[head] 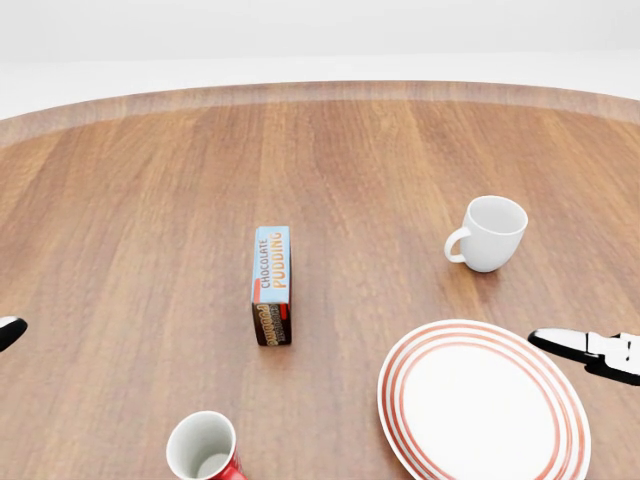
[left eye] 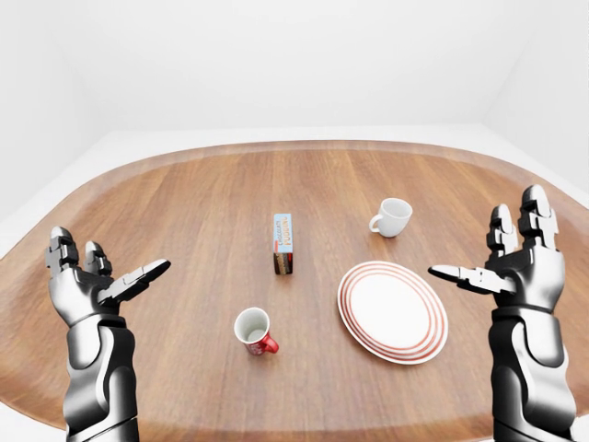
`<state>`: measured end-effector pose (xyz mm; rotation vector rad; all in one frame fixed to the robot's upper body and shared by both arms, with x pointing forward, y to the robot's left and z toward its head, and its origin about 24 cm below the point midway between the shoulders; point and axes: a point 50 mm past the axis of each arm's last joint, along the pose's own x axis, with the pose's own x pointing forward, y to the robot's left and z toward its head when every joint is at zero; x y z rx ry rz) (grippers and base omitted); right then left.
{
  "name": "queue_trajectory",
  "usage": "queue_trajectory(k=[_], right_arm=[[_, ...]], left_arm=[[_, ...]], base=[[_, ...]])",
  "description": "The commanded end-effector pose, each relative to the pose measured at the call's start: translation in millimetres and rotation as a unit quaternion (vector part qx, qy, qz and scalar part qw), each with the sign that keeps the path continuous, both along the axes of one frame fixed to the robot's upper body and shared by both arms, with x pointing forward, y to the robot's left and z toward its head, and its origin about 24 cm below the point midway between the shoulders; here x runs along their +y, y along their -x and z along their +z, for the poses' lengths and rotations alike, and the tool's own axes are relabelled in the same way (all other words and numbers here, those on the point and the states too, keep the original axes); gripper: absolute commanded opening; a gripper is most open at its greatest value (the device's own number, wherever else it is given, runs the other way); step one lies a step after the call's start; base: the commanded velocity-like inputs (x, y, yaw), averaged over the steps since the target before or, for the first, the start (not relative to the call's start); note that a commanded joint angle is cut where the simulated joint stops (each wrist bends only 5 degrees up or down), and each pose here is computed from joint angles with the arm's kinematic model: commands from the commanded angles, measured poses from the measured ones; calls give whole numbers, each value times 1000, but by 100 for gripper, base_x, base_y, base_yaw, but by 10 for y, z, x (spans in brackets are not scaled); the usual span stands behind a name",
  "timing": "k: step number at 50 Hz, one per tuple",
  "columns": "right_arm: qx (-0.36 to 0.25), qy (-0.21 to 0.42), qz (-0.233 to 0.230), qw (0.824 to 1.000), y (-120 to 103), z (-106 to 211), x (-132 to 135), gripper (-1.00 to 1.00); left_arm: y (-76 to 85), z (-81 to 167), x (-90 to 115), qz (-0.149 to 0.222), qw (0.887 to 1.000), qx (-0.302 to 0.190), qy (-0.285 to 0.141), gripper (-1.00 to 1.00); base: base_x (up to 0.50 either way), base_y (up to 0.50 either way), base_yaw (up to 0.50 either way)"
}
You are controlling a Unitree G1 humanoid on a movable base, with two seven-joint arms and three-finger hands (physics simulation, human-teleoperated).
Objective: Pick up the red mug and put it on the plate
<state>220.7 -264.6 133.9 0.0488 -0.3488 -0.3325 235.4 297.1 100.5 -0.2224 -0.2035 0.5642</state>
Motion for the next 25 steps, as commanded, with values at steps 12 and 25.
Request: queue_trajectory(k=[12,25], right_arm=[[21,112,195,974,-168,-44,1074,100],[55,155,297,941,-119,-248,1807,100]], left_arm=[[-8,-11,-15,-3,1000,3,-1,100],[-16,-37,-32,-6,1000,8,0,100]], base=[[0,0,0],[0,0,0]])
